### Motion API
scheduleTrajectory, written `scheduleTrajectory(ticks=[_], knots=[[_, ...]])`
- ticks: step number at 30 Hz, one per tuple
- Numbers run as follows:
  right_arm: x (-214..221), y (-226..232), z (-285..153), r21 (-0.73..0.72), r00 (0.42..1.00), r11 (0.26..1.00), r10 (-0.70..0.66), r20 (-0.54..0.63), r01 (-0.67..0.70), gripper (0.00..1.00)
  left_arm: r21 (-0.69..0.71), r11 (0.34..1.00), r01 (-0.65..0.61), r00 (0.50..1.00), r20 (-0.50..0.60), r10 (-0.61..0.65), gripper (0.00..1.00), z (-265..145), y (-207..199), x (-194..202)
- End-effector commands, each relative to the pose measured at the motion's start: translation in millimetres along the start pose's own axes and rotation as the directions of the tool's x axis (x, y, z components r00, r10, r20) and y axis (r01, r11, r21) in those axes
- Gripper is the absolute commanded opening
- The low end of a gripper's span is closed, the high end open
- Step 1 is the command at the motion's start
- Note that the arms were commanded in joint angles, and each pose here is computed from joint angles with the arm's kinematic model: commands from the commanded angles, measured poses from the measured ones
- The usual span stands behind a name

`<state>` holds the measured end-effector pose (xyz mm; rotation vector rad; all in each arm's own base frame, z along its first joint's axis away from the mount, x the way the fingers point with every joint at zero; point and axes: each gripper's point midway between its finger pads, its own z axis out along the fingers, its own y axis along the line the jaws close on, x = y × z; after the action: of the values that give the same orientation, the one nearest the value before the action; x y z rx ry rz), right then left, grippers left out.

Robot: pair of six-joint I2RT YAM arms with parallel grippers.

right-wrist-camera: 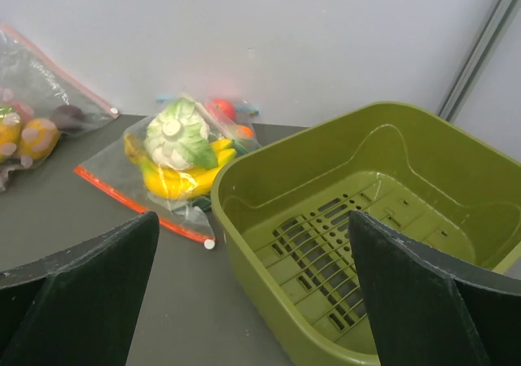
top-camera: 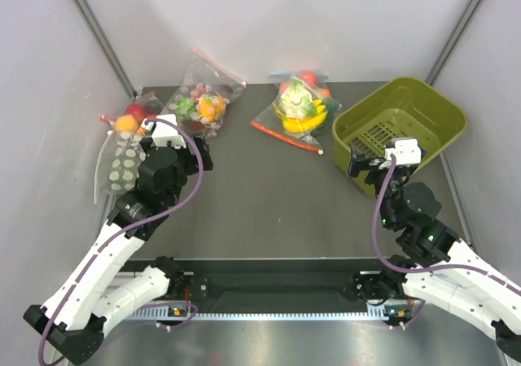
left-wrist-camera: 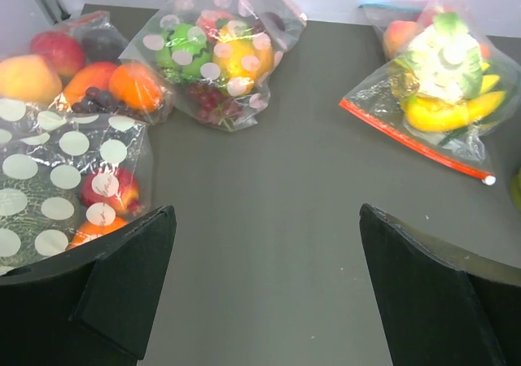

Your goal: Open the zip-top bag and remove the fake food

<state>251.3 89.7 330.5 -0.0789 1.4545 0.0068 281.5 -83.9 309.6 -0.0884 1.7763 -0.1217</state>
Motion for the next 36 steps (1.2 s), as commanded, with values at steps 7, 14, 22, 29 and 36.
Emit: scheduleTrajectory(ticks=[7,14,22,29,36], knots=[[-15.3,-3.3,-2.3,0.003,0.999,0.999,0.040,0.038,-0.040,0.99,-0.004,1.000,0.026,0.999,0.023,-0.025,0.99,1.8,-2.3,-8.1],[-9.7,0.7,-1.8,-0.011,0.999,0.999,0.032,0.019,-0.031,1.00,0.154,0.987,0.035,0.998,-0.049,-0.028,0.99,41.1,-48.4,32.1],[-6.4,2.0,-5.4,-0.034,0.999,0.999,0.039,0.009,-0.039,1.00,0.285,0.959,-0.003,1.000,0.003,0.002,0.97,114.8,-107.9,46.1],[-8.0,4.9,-9.8,-0.075,0.999,0.996,0.047,0.016,-0.045,1.00,0.353,0.936,-0.015,1.000,-0.015,0.022,0.96,183.8,-146.8,77.8],[-12.4,18.4,-16.5,-0.177,0.997,0.982,0.067,0.029,-0.061,1.00,0.470,0.882,0.041,0.999,-0.028,-0.031,0.95,213.4,-166.5,100.7]])
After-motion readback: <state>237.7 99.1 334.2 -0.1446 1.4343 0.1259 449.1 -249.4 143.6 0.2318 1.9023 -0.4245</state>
